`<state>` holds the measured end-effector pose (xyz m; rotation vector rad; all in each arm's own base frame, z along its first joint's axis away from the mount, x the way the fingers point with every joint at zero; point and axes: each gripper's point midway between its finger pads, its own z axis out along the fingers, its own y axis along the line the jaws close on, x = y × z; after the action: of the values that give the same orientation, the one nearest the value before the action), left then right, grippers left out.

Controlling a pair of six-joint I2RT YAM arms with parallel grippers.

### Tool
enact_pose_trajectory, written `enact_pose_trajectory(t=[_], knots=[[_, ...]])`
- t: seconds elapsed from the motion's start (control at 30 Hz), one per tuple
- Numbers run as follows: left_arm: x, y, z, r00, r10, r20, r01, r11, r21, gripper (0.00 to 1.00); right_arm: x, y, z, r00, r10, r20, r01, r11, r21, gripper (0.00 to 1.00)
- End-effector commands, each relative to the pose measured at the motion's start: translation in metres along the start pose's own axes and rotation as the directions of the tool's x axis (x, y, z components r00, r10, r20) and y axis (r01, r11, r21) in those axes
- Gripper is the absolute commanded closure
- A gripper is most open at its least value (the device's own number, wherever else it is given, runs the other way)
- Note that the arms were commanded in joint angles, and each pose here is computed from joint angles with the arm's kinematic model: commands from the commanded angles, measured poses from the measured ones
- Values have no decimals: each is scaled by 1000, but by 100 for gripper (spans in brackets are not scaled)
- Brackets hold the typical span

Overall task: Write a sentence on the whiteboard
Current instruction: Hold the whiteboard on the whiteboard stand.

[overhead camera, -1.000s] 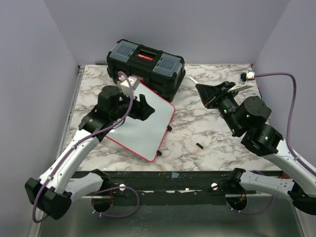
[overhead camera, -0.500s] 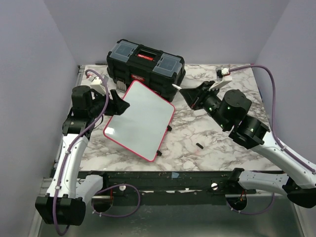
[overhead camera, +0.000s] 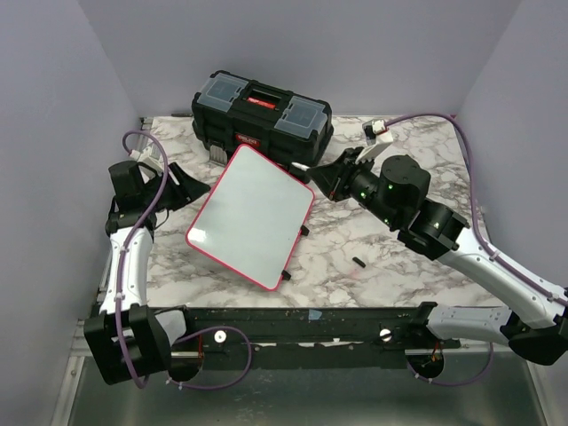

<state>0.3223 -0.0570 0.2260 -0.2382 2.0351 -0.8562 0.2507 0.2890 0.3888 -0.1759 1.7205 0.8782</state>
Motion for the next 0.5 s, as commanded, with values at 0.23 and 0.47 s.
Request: enact_pose_trajectory(t=[0.23, 0.47], knots=[[7, 8, 16, 991, -86, -98, 95, 991, 93, 50, 5, 14, -2, 999, 19, -46, -21, 998, -52, 99], [23, 9, 28, 975, -124, -186, 150, 980, 128, 52, 4, 12, -4, 999, 16, -38, -18, 998, -52, 99]])
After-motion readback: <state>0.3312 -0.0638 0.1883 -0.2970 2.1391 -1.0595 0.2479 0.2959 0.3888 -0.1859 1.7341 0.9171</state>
